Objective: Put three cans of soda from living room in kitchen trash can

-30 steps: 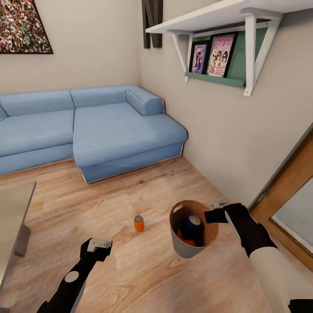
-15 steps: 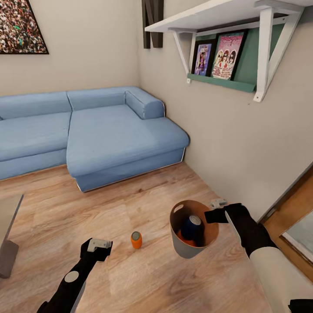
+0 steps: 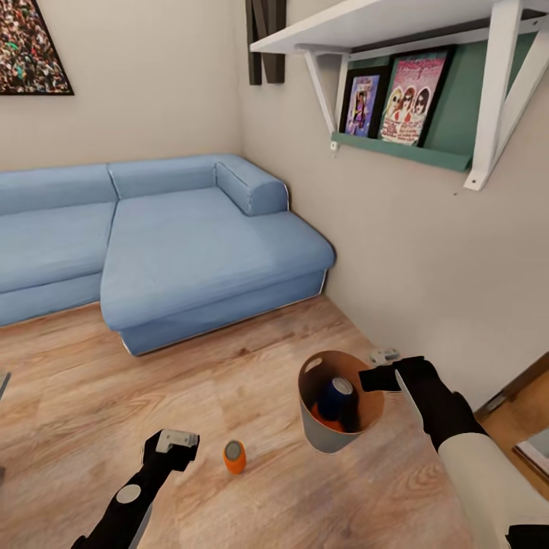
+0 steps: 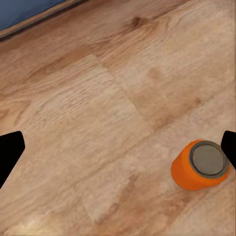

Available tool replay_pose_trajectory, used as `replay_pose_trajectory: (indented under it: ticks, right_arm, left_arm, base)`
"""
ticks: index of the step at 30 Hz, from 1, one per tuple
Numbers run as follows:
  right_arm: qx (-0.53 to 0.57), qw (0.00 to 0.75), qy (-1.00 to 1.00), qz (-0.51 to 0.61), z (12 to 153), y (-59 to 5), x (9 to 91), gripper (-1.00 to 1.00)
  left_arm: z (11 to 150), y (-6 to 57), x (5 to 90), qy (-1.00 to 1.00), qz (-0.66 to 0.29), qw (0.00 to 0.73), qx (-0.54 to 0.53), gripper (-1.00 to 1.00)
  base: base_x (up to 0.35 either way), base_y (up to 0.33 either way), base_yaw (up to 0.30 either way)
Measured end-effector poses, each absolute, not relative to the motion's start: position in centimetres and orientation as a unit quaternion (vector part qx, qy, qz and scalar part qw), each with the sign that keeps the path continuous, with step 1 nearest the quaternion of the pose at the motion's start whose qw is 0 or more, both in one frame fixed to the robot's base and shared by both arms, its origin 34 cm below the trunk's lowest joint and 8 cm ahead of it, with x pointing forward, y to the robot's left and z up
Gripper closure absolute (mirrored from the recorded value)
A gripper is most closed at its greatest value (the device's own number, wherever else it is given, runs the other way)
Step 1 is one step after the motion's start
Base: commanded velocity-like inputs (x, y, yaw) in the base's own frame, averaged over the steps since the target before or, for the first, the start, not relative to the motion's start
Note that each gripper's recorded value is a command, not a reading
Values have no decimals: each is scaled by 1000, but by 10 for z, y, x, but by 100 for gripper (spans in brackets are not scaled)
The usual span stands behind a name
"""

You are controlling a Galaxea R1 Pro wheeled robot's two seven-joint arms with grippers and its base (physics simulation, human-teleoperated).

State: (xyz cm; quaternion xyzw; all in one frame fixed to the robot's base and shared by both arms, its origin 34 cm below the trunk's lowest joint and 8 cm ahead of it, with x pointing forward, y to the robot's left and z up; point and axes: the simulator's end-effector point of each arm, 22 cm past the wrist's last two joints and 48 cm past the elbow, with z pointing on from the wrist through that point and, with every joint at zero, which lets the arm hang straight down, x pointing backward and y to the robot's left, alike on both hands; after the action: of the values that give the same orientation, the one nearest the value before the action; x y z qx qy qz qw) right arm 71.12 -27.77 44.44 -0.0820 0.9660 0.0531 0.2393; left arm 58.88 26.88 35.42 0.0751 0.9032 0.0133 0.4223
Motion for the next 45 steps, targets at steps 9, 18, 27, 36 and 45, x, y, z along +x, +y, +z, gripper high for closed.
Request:
replay_pose_trajectory:
  ticks: [9,18,27,36,45]
  right_arm:
    - [-81,243,965,53,449,-278,712,100]
    - [-84,245,965,53,451,-276,713,100]
    - [-84,245,964,56,451,-273,713,100]
    - [-85,244,964,56,447,-271,712,100]
    - [-87,245,964,55,427,-268,707,100]
  left_arm:
    - [354,265,587,904,10,421,78,-100]
    - [312,234,545,927,-26,357,112,-100]
    - [280,190,499,950,-92,271,122,-100]
    - [276,180,494,949,-102,267,133,-100]
    - [257,179,492,947,-103,273,136,-100]
  base:
    - [324,0,-186]
    - [223,0,-98]
    - [14,0,-4]
    - [0,0,0]
    - [0,0,0]
